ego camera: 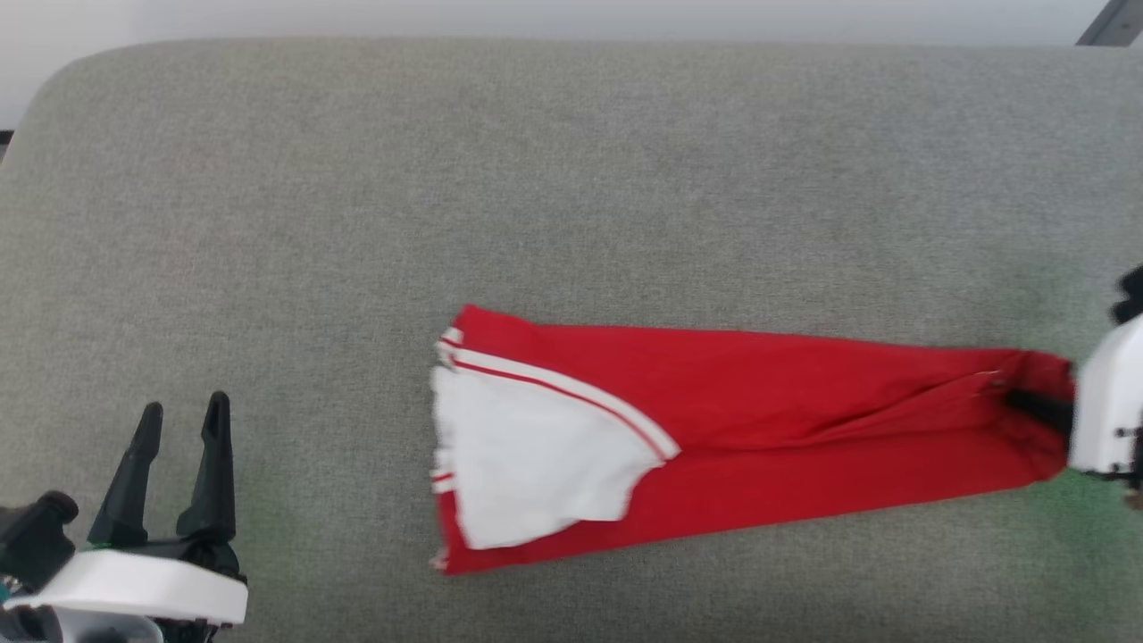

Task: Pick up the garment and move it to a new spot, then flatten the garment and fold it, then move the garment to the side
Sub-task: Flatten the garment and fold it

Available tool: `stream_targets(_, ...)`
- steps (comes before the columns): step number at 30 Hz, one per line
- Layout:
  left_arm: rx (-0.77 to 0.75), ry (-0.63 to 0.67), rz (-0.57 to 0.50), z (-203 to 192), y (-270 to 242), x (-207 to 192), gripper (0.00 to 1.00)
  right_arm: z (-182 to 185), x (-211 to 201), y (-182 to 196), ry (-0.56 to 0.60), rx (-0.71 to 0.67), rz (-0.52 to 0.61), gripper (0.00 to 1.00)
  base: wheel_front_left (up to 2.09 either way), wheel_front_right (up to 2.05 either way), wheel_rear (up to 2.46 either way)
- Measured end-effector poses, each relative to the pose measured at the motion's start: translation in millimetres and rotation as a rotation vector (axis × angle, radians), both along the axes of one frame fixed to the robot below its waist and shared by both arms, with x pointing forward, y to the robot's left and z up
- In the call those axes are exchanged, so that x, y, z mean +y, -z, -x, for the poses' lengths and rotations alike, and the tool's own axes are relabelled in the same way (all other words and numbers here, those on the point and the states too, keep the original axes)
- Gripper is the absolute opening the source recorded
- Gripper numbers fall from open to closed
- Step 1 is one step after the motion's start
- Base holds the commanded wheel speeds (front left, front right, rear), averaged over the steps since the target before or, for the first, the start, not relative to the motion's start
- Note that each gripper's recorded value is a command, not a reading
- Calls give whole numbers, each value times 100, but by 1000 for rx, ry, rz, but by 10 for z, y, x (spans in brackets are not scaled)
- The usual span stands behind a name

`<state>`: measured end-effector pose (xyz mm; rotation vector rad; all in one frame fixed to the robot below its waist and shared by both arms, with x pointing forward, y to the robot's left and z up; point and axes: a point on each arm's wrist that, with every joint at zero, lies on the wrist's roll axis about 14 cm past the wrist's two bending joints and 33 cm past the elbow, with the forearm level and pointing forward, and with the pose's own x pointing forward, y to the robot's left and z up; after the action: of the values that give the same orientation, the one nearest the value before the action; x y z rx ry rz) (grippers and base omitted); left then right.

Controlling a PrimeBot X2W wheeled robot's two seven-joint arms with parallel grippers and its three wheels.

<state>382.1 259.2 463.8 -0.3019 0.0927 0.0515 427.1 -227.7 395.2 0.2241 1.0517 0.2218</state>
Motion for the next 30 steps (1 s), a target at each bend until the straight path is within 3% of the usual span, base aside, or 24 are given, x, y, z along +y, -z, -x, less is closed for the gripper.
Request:
stream_targets(10, -54, 14, 16, 37, -52, -146, 100, 25, -1114, -351, 251, -75, 176, 0, 0, 0, 0)
stream_targets(16, -69, 24, 31, 46, -76, -232, 100, 133, -1458, -414, 334, -74, 244, 0, 0, 0, 0)
stream_targets(22, -71, 38, 41, 85, -83, -287, 100, 40, -1163, -553, 266, -137, 183, 0, 0, 0, 0)
stream_targets(30, -65, 50, 43, 122, -77, -302, 100, 45, -228, -698, 9, -212, 49, 0, 0, 0, 0)
